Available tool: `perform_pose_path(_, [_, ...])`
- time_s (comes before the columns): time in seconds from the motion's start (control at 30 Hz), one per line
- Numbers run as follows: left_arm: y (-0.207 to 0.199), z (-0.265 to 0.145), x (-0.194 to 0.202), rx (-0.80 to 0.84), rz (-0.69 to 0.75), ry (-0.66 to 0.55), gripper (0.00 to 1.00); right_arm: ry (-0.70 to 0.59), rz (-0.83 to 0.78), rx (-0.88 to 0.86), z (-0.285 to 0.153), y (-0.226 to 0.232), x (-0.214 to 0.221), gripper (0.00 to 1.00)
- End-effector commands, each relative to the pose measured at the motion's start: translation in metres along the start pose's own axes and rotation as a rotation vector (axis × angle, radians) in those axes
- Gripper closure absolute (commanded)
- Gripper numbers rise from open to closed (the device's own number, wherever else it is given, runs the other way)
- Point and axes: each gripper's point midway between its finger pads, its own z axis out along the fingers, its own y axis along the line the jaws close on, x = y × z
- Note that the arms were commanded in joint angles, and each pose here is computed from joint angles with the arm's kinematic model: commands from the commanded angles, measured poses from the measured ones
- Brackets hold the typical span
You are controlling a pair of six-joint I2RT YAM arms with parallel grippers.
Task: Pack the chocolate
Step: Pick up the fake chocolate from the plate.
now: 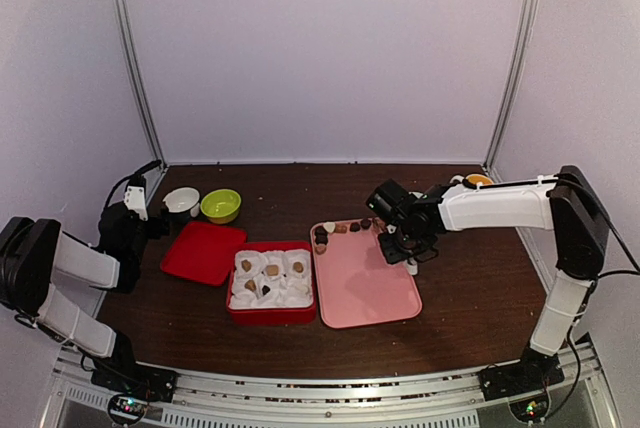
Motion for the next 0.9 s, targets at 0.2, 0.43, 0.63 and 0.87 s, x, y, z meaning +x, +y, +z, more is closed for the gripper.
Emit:
perform_pose_path(0.2, [0.002, 0.000, -0.009, -0.003, -0.019, -0.042, 0.02, -0.024, 0.005, 0.024, 0.000, -0.004, -0.011, 0.66])
perform_pose_path(0.43, [0.003, 0.001, -0.010, -0.005, -0.019, -0.043, 0.02, -0.029, 0.006, 0.027, -0.002, -0.005, -0.013, 0.74])
perform_pose_path(0.63, [0.002, 0.001, -0.010, -0.003, -0.019, -0.044, 0.02, -0.054, 0.019, 0.020, -0.014, -0.009, -0.019, 0.75])
perform_pose_path(0.87, [0.002, 0.001, -0.009, -0.004, -0.019, -0.043, 0.02, -0.089, 0.022, 0.004, -0.037, -0.014, -0.024, 0.75])
